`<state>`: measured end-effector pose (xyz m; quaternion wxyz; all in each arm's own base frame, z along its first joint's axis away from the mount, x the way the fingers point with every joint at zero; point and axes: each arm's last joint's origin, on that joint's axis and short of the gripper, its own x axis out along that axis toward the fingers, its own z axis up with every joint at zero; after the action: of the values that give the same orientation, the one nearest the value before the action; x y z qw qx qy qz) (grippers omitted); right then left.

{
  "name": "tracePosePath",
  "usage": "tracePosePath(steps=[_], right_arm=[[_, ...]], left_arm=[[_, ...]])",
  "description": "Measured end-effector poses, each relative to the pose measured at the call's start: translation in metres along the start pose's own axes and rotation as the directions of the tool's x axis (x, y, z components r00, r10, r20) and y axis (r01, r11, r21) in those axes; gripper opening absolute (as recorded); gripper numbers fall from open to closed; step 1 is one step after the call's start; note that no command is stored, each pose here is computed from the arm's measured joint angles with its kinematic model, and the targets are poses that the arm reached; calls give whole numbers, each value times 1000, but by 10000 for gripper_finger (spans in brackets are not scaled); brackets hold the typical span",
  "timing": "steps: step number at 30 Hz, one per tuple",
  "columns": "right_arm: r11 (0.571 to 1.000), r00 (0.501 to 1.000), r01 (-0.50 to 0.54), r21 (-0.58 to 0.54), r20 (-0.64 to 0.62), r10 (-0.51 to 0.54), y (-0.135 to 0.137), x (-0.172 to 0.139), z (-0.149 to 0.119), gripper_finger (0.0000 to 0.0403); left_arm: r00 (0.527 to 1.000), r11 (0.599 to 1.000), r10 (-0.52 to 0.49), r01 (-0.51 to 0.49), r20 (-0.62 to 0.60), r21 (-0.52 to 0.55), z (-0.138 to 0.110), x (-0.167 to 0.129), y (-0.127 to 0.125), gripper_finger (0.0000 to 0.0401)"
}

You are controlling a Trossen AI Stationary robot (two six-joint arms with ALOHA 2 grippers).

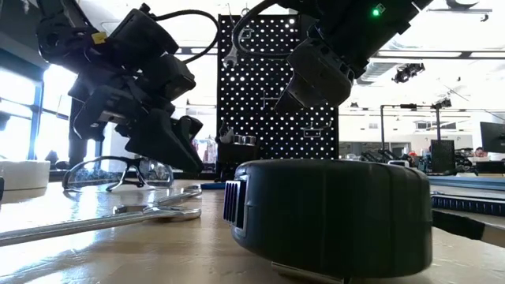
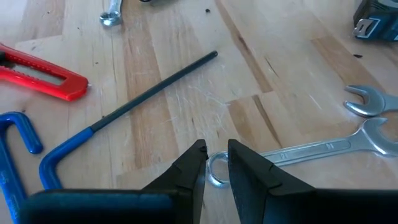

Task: Hang tools onto peg board
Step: Hang the bottom left wrench onto the peg board

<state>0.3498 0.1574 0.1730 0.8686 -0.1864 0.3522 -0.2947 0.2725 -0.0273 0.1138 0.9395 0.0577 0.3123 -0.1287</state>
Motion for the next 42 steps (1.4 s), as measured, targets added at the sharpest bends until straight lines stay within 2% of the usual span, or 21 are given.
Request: tracePosePath(steps=[7,15,20,29,42], right_arm=[[1000,1000,-1,3,2,1,0,0,0,197],[1000,1000,-4,3,5,4,1,-1,0,197],[1000,1000,-5,1,5,5,1,-2,0,197],[1000,1000,-16,-3,6,16,2,-2,1,197],[993,995,-99,71,42,96,6,0,10,197]], left_arm=[[1000,1000,-4,4,-26,-11,-5,5,0,58],[996,999,34,-37,-88,-27,-5,30,5,72],[988,997,35,-44,-152,-59,-9,42,12,67],[979,986,97,-119,-178,-120,-13,37,27,35],[962,948,148,-204,-230,-243,-13,30,30,31]])
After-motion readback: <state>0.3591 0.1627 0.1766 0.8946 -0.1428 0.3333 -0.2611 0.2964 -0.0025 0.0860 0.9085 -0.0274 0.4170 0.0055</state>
